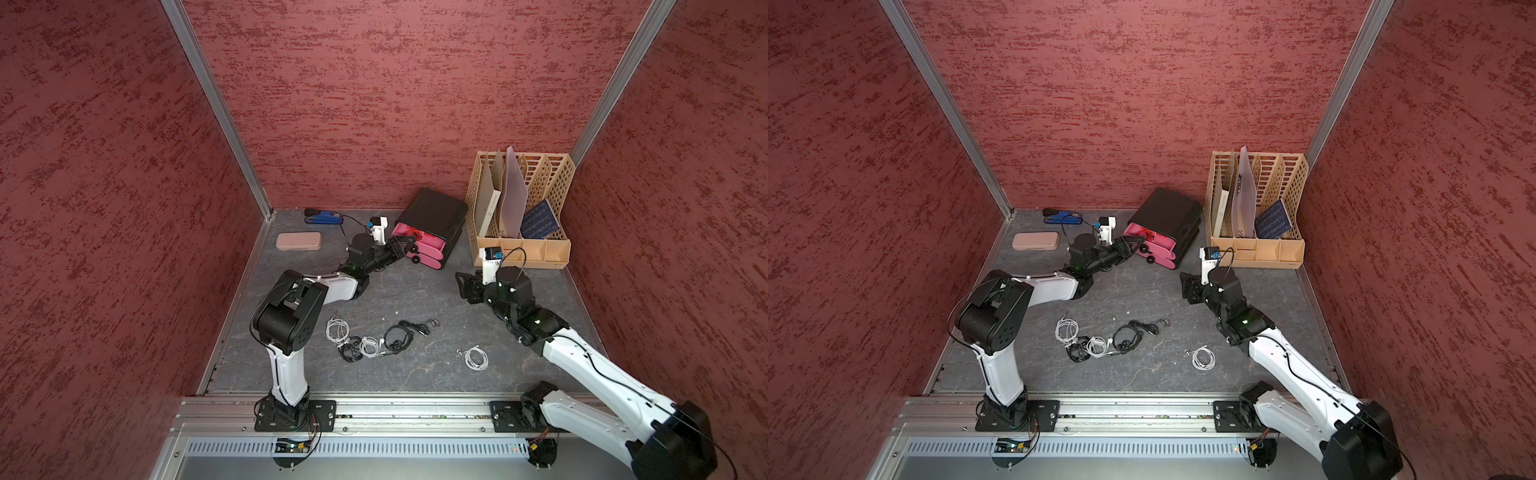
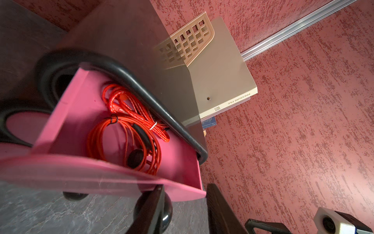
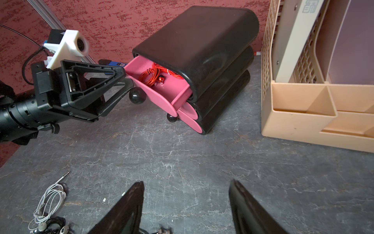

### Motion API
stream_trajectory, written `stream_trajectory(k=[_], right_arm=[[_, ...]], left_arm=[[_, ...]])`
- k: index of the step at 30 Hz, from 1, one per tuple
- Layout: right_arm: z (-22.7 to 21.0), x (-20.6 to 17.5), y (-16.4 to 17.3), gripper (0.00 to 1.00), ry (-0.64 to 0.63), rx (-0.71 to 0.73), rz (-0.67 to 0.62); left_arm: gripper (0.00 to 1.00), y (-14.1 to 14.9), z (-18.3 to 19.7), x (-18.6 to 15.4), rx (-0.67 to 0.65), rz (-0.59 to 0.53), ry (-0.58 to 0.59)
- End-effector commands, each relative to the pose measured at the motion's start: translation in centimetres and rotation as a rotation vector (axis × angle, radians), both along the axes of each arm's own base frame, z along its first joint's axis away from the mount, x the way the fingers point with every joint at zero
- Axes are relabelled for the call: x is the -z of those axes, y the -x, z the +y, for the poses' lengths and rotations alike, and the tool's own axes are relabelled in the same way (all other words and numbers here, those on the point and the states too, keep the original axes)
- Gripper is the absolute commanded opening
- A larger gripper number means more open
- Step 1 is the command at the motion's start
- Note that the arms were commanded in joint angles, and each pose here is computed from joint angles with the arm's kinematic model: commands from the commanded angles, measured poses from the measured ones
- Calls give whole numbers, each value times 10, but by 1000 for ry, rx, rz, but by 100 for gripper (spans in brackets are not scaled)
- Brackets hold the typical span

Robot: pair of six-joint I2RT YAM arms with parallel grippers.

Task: Place the wired earphones into the drawer by color
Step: Close the drawer in the storage box.

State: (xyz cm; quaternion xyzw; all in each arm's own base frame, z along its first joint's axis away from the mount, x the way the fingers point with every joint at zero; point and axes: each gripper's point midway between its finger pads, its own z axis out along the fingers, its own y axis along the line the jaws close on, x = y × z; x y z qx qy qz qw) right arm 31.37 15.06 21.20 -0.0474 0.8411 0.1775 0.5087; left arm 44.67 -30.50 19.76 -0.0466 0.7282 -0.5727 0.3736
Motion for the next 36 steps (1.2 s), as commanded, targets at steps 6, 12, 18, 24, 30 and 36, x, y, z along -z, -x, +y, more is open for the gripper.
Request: stream_trajectory(k=[6, 12, 18, 24, 30, 36], right_arm=[[-6, -5, -1, 71, 10, 22, -28], [-6, -4, -1, 71, 13, 21, -27], [-6, -4, -2, 71, 17, 21, -28], [-7, -3, -2, 71, 23, 22, -28], [-6, -1, -3, 71, 28, 20, -18], [-4, 1, -3, 71, 24, 17, -11]], left_arm=[[38, -20, -8, 3, 20, -11, -24], [38, -32, -12, 6, 18, -9, -19], [39, -42, -15, 6, 18, -17, -2], [39, -46, -17, 1, 25, -28, 4], [42, -36, -9, -7, 15, -42, 15], [48, -18, 8, -3, -19, -35, 20]])
